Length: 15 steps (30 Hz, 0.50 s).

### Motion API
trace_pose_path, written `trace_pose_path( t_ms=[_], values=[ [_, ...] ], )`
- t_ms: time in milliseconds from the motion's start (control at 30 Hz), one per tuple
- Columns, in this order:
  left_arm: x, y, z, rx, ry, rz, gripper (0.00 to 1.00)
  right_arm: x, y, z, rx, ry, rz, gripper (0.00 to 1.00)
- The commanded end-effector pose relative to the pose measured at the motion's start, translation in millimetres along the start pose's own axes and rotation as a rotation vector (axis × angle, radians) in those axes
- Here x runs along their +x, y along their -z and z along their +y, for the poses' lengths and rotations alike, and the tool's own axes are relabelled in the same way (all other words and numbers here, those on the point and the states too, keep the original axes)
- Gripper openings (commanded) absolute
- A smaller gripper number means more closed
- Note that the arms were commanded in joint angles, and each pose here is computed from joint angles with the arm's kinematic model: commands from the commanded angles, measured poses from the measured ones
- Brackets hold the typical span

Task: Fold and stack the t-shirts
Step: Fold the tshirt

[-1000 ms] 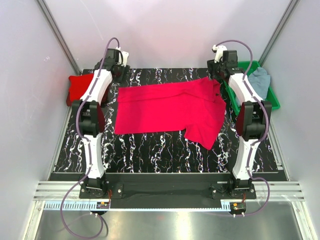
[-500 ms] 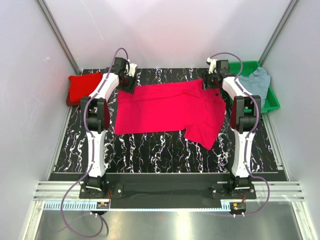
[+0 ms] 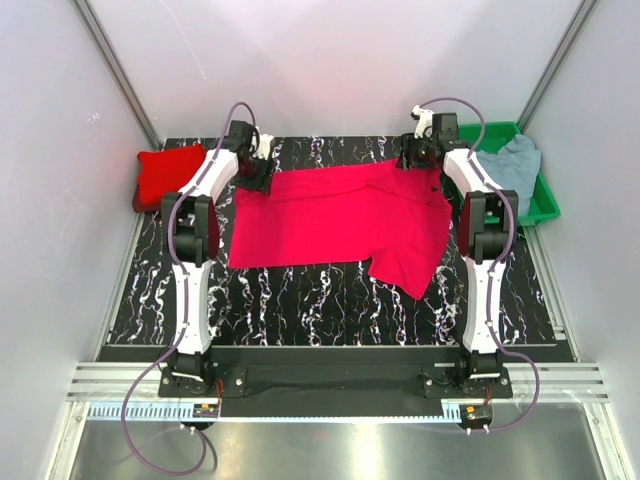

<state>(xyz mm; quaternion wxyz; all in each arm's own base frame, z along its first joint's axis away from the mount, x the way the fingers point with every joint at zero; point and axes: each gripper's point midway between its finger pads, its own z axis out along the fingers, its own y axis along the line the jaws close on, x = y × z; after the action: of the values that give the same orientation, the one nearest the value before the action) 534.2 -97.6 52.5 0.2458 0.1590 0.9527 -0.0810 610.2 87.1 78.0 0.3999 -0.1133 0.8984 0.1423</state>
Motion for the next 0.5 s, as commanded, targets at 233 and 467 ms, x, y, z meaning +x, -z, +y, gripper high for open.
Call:
trace_pose_path(
  t_ms=[233, 467],
  values=[
    [11.4, -3.8, -14.7, 0.058, 0.037, 0.027, 0.61, -2.9, -15.9, 67.6, -0.251, -0.033, 0.017, 0.58],
    [9.7, -0.6, -12.7, 0.045, 0.032, 0.021, 0.61, 3.9, -29.6, 72.8, -0.241, -0.048, 0.044, 0.62]
  ],
)
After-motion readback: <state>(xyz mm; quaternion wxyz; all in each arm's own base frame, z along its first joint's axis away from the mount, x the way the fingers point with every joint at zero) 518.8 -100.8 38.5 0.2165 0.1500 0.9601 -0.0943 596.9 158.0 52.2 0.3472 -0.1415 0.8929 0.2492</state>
